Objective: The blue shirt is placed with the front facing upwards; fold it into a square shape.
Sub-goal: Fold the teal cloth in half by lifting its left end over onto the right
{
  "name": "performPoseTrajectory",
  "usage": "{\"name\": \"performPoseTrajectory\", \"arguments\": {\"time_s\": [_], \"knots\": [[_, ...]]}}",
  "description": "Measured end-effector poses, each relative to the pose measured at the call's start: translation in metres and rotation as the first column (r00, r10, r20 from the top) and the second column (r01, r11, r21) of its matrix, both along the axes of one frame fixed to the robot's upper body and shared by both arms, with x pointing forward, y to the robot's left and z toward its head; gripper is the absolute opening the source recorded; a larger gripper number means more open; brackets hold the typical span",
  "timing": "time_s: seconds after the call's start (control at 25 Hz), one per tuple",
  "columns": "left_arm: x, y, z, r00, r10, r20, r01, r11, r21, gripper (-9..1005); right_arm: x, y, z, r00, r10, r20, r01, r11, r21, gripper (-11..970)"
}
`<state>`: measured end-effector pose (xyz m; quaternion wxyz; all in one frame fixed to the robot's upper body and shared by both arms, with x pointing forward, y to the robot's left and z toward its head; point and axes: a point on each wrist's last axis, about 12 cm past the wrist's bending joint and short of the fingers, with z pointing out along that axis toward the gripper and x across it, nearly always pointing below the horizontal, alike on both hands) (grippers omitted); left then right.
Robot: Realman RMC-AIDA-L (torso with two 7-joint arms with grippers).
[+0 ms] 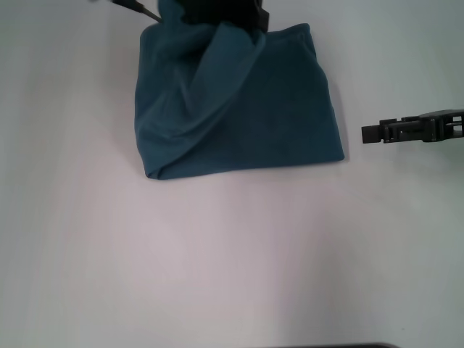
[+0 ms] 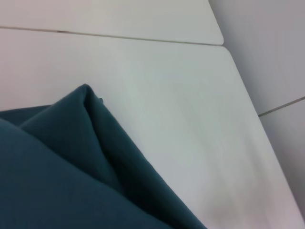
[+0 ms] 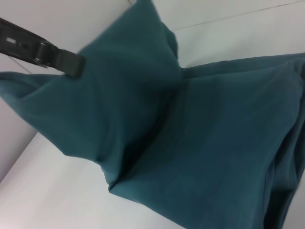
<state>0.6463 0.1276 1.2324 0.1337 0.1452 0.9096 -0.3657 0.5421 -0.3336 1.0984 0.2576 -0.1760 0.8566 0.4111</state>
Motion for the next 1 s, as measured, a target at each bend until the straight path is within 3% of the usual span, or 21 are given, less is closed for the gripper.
{"name": "performPoseTrajectory", "arguments": {"time_s": [0.48, 0.84, 1.0], "knots": [[0.0, -0.013, -0.018, 1.0, -0.019, -0.009, 0.019, 1.0, 0.025, 25, 0.0, 0.001, 0.0, 1.0, -0.004, -0.004, 0.004, 1.0, 0.002, 860], [0.004, -0.02, -0.02, 1.0, -0.018, 0.009, 0.019, 0.992, -0.125, 25, 0.001, 0.002, 0.0, 1.0, -0.003, -0.002, 0.003, 1.0, 0.002, 859], [0.004, -0.022, -0.019, 1.0, -0.014, 0.013, 0.016, 0.99, -0.143, 145, 0.002, 0.001, 0.001, 1.0, -0.004, -0.002, 0.004, 1.0, 0.001, 858]]}}
